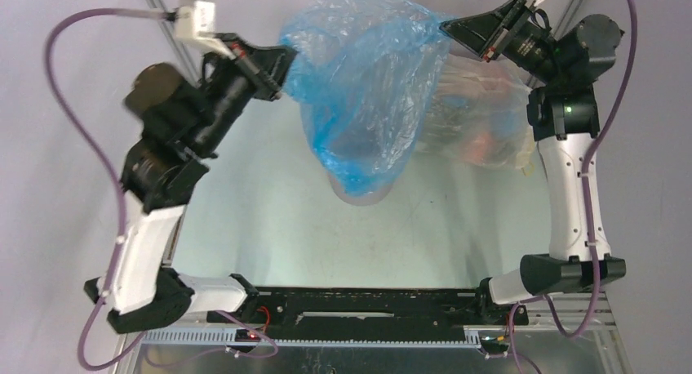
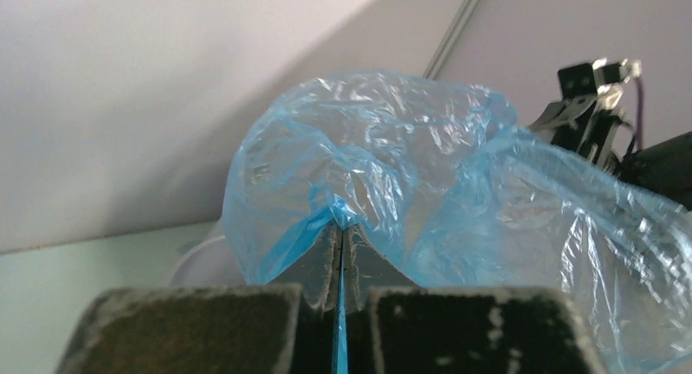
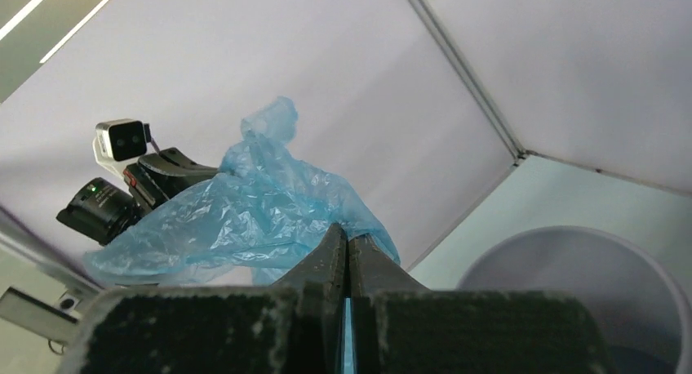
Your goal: Put the trash bags into the trash bin
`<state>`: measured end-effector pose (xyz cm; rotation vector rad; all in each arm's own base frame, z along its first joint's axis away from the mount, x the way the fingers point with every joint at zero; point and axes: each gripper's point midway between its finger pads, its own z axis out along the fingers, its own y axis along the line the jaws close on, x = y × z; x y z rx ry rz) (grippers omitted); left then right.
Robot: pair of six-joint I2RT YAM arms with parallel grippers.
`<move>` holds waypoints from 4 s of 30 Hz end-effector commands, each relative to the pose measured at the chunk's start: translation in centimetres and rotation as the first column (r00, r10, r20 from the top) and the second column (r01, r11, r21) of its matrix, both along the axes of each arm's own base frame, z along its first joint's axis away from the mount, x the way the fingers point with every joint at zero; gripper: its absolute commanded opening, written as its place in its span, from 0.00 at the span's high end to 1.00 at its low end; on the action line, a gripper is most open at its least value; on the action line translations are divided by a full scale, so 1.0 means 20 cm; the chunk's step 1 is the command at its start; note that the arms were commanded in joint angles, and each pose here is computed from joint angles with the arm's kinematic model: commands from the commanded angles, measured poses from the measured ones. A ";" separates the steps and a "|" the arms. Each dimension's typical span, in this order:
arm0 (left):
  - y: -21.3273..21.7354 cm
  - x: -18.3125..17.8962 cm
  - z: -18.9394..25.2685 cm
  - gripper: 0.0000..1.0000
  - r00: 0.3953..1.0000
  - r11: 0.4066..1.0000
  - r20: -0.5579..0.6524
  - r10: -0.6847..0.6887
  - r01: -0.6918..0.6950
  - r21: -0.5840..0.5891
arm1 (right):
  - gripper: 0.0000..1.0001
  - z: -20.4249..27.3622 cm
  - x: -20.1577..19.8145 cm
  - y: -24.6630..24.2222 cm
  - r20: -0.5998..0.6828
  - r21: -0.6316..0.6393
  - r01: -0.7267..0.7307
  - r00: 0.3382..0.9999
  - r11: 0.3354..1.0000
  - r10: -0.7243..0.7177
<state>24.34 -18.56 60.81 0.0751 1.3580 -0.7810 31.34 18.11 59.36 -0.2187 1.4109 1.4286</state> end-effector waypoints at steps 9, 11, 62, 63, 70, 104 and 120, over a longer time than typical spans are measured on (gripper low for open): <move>-0.17 0.33 -0.10 1.00 0.995 0.996 -0.063 -0.083 0.081 -0.024 | 1.00 -0.18 0.25 -0.06 -0.010 -0.053 0.046 0.999 0.998 -0.047; -0.17 0.35 -0.09 1.00 0.993 0.995 -0.061 -0.099 0.096 -0.036 | 1.00 -0.15 0.27 -0.06 -0.012 -0.047 0.038 0.999 0.998 -0.038; -0.09 0.21 -1.05 1.00 0.923 0.988 -0.352 -0.154 0.147 -0.048 | 1.00 -1.20 -0.06 -0.07 -0.321 -0.446 0.118 0.904 0.887 -0.281; -0.08 0.21 -1.10 1.00 0.920 0.990 -0.366 -0.143 0.139 -0.038 | 0.99 -1.23 -0.07 -0.07 -0.318 -0.464 0.123 0.901 0.877 -0.295; 0.04 0.28 -1.37 1.00 0.906 0.999 -0.422 0.029 -0.009 0.050 | 0.93 -1.43 -0.02 -0.08 -0.324 -0.540 0.136 0.877 0.831 -0.354; 0.02 0.39 -1.38 1.00 0.938 0.998 -0.342 0.055 -0.038 0.055 | 0.23 -1.39 0.05 0.01 -0.090 -0.524 0.296 0.913 0.799 -0.398; 0.11 0.53 -1.54 1.00 0.892 0.988 -0.424 0.154 -0.132 0.083 | 1.00 -1.76 0.15 0.01 -0.259 -0.537 0.267 0.851 0.800 -0.457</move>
